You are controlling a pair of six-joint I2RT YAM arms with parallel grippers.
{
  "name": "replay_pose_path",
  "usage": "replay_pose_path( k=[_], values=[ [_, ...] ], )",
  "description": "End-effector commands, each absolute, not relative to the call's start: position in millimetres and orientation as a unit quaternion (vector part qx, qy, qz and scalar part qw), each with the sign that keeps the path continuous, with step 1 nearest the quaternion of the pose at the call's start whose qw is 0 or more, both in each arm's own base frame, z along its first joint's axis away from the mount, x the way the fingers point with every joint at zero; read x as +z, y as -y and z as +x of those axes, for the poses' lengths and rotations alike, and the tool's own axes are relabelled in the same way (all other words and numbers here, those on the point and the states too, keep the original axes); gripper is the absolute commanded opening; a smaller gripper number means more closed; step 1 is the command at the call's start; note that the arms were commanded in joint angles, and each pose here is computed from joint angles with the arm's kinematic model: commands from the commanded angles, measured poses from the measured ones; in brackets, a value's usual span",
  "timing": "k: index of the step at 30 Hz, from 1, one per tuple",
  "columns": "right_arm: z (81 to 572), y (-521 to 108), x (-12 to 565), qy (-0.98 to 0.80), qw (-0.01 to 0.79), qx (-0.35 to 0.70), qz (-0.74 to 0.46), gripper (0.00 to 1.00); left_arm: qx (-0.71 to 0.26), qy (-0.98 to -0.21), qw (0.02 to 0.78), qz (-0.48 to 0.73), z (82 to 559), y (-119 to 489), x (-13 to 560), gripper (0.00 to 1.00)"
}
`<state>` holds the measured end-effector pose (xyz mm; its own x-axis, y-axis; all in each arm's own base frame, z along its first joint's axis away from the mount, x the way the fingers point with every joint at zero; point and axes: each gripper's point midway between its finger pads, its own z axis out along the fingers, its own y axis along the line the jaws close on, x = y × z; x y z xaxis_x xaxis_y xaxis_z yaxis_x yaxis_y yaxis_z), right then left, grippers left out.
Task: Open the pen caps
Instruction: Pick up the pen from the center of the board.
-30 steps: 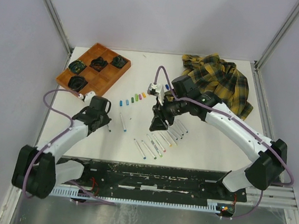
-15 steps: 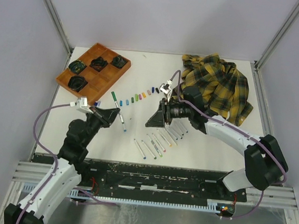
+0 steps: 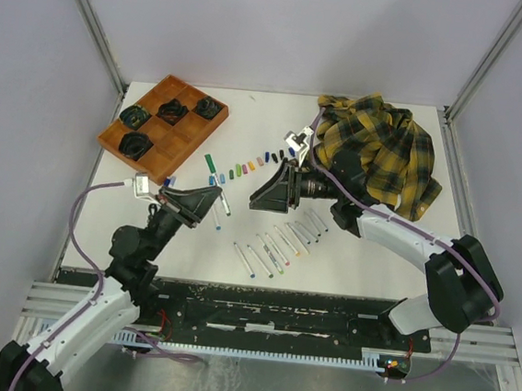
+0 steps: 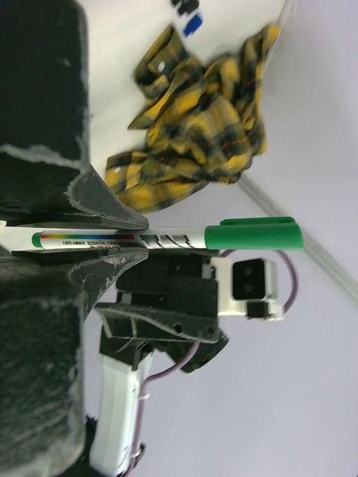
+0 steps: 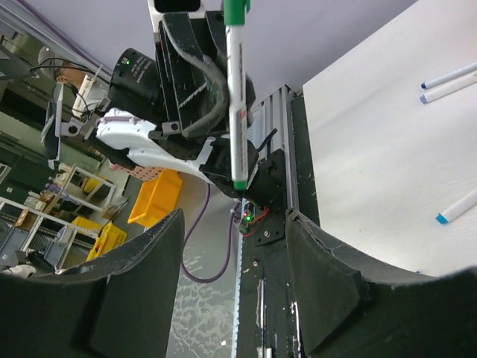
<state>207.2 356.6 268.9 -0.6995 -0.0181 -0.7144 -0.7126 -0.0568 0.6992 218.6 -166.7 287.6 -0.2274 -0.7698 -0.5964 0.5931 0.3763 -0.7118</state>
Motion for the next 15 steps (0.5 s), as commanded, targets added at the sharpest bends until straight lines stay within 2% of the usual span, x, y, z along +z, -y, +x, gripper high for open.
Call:
replay_pose_path(
  k=[1,15],
  values=[
    [196,-354,300,-0.585,0.295,0.687,-0.315,0.64,-0.587,-0.512,0.624,-0.056,206,183,317,0.03],
    [185,-362,286,-0.588,0.284,0.682,-0.331,0.65,-0.603,-0.510,0.612,-0.039,207,215,320,0.03]
  ],
)
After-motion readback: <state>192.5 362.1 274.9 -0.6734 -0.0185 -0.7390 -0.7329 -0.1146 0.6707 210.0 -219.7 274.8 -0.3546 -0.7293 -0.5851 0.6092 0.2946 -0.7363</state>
